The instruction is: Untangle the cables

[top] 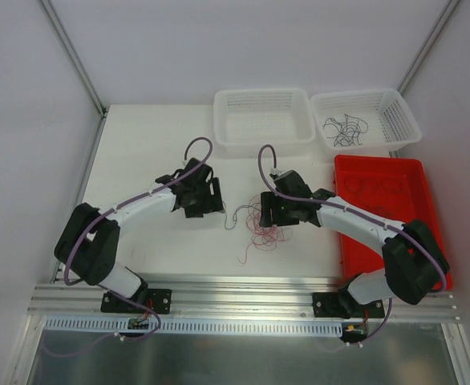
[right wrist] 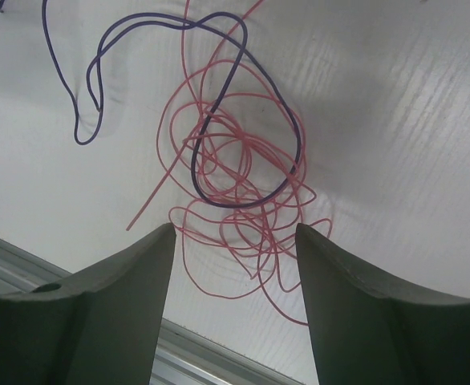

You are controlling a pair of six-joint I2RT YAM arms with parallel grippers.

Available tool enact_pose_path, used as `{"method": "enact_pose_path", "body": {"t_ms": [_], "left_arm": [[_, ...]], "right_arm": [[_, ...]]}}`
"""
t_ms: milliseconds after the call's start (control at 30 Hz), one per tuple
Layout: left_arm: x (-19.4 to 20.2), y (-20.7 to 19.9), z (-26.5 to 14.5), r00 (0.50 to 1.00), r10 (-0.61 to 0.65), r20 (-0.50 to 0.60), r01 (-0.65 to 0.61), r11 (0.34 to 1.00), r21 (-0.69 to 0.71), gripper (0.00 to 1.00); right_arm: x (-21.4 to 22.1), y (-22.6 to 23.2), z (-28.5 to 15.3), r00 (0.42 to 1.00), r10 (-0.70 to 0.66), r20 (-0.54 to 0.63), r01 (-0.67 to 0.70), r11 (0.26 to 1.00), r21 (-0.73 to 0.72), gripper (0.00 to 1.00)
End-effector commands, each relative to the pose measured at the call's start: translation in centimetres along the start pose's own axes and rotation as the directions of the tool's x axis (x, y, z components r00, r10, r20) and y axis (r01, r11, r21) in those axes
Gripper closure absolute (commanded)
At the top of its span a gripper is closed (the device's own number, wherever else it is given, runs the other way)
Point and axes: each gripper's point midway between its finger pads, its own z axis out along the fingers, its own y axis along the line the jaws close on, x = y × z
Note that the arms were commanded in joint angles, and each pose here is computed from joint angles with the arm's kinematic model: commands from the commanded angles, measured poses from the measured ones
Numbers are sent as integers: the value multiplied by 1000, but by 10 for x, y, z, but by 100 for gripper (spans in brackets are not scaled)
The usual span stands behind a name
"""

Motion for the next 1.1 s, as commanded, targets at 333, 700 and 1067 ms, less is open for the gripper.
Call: {"method": "enact_pose_path", "body": {"t_ms": [333, 700, 1067], "left_arm": [[-14, -29, 43, 992, -111, 66, 118, 986, -121, 43], [-18, -13, 43, 994, -45, 98, 65, 976, -206, 96], [-69, 49, -50, 953, 119, 278, -7, 928, -373, 100]], "right_arm": [[-5, 14, 4, 1000, -19, 18, 20, 999, -33, 35], [9, 6, 17, 999, -34, -40, 34, 999, -7, 57], [20, -34, 24, 990, 93, -106, -84, 993, 84, 99]]}}
